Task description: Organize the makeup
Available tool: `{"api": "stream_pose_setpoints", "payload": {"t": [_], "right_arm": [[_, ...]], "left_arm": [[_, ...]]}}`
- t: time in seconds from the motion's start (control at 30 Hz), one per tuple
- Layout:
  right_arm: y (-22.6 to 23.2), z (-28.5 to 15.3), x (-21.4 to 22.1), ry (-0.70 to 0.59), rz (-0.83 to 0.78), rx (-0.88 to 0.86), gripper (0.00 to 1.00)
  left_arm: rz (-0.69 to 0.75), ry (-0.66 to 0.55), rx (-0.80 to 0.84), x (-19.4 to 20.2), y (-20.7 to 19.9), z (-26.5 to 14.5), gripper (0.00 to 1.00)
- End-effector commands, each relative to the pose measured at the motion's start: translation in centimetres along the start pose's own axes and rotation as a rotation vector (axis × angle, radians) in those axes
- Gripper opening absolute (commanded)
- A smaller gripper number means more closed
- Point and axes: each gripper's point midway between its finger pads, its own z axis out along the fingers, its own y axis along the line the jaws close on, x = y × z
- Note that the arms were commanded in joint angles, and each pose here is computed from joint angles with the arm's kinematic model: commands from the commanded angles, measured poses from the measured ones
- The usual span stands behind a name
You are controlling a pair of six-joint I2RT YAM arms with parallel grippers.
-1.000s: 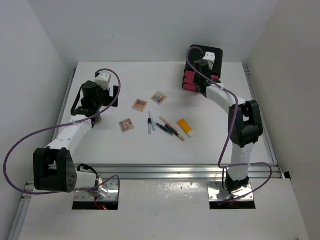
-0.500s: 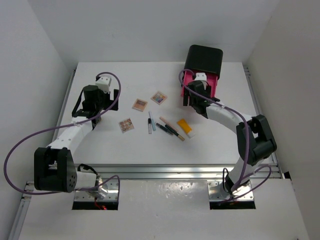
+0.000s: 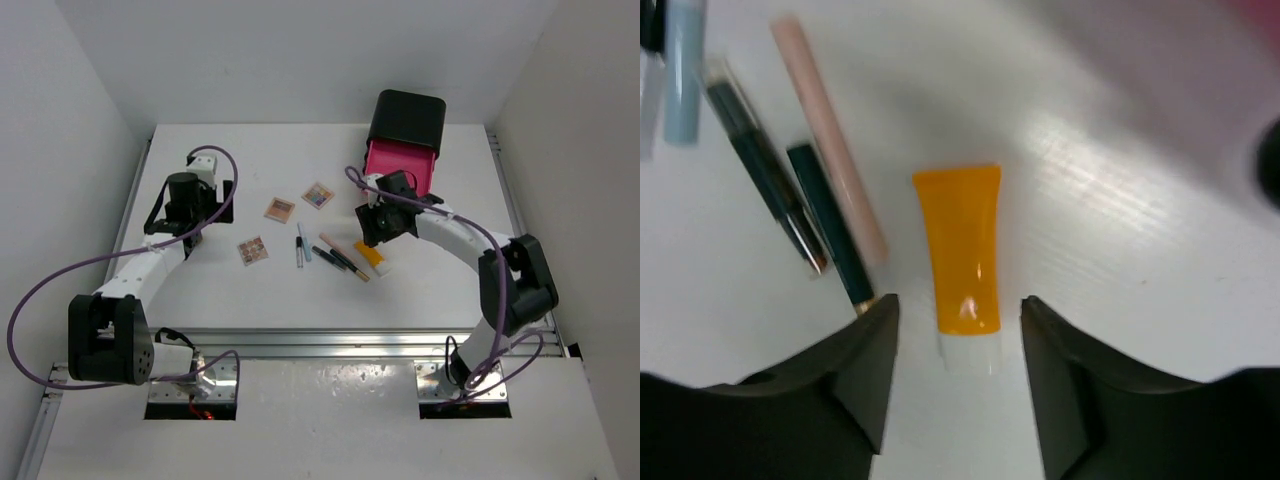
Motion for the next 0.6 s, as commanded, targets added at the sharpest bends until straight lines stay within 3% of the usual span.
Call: {"api": "stream_pose_setpoints", "payload": {"t": [0.0,0.13,0.57], "right_arm": [[2.0,0.7,2.5,0.146,-0.076,-0.142,0.55],[2.5,1.9,3.9,0.240,-0.063,-0.178,0.65],[-0.7,4.3,8.1,0.355,-0.015,-0.012,0.58]], "left_arm": [[-0.028,0.021,-0.071,0.3,0.9,-0.1,1.00],[-0.024,0.051,-0.079,1.2,1.1,-0.2,1.00],[-0.038,0.051,-0.076,1.2,1.2,-0.4,1.00]]}}
